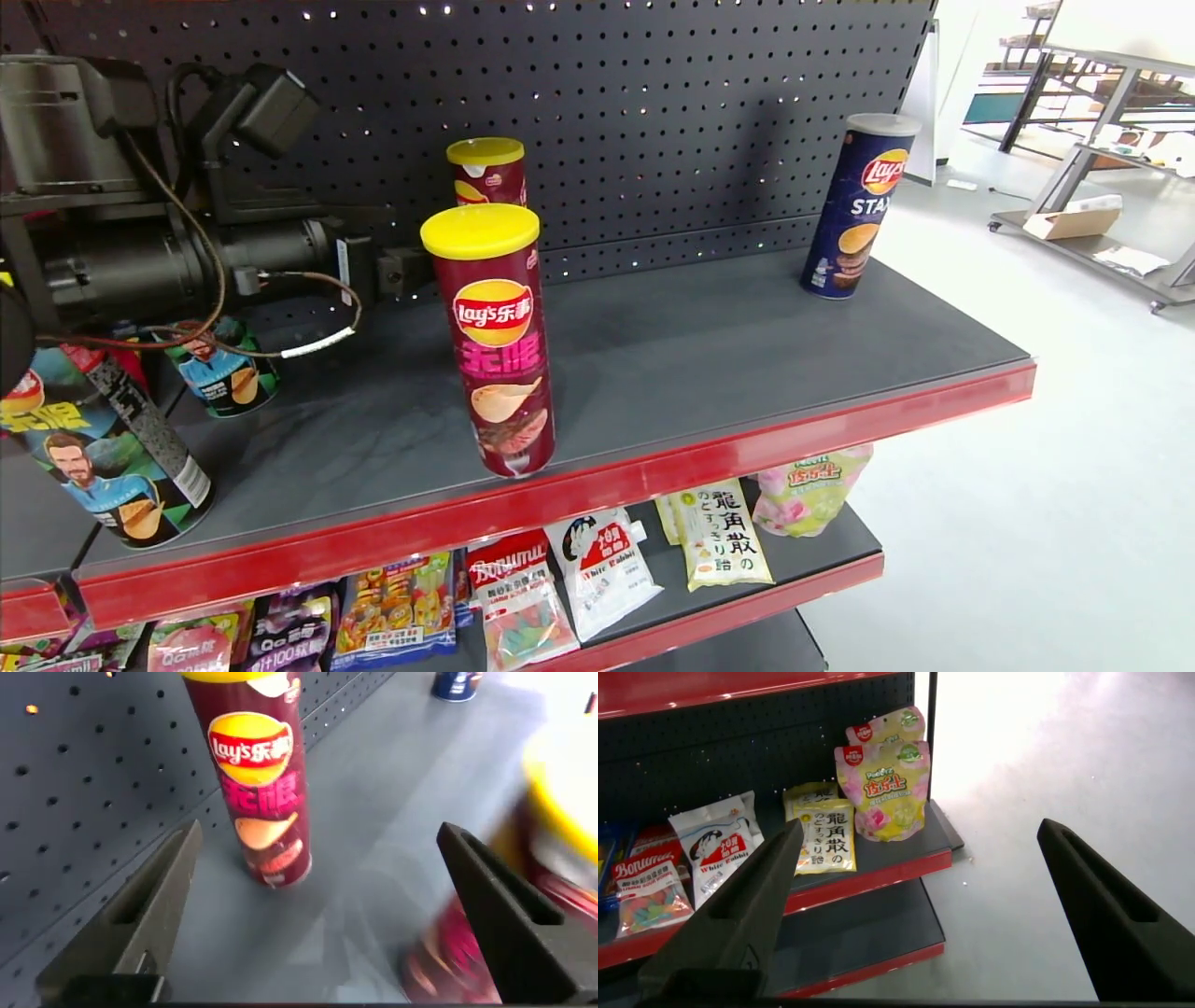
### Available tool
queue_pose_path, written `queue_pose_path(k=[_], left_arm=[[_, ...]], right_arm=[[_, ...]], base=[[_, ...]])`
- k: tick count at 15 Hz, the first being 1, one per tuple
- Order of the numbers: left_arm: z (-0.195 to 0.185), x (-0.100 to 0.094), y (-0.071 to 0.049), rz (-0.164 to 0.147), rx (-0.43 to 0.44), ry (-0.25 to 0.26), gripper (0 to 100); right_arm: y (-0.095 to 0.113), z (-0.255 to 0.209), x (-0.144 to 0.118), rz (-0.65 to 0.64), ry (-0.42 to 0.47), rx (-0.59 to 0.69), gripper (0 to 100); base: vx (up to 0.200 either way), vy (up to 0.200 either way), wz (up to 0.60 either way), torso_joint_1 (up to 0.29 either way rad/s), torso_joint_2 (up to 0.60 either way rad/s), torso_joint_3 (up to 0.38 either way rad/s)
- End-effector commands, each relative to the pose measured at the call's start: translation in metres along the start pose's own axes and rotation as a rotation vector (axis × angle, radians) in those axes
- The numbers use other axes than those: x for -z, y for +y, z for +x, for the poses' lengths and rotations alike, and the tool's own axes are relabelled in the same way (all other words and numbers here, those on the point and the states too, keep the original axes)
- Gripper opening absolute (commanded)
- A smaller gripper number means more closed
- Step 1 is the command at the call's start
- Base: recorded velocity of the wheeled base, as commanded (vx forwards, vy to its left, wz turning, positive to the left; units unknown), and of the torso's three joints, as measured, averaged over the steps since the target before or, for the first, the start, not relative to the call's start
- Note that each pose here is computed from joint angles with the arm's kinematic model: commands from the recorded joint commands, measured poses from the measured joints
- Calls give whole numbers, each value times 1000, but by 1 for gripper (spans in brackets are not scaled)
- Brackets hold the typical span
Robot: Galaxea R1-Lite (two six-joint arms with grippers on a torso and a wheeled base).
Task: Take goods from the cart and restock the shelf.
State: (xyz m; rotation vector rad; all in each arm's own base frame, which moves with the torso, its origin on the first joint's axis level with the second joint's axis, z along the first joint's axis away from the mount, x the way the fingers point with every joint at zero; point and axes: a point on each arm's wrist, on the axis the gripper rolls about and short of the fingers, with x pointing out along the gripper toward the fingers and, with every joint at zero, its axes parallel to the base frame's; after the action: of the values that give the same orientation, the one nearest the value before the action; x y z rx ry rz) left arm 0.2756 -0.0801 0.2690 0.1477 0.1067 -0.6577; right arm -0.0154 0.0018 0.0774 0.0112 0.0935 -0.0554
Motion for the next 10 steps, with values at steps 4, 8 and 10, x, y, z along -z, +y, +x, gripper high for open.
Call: queue_pose_path(k=[4, 8, 10], left_arm=[[-61, -12, -17, 24, -45, -79, 100], [-85, -11, -23, 33, -71, -101, 100], [-94, -11, -26, 35, -80, -113, 100]], right_arm=[[0, 0, 0, 2, 1, 0, 100], [0, 0, 0, 0, 1, 0, 100], [0, 0, 0, 0, 1, 0, 100]], base=[[0, 0, 0, 0, 0, 0], [0, 0, 0, 0, 0, 0], [0, 0, 0, 0, 0, 0]])
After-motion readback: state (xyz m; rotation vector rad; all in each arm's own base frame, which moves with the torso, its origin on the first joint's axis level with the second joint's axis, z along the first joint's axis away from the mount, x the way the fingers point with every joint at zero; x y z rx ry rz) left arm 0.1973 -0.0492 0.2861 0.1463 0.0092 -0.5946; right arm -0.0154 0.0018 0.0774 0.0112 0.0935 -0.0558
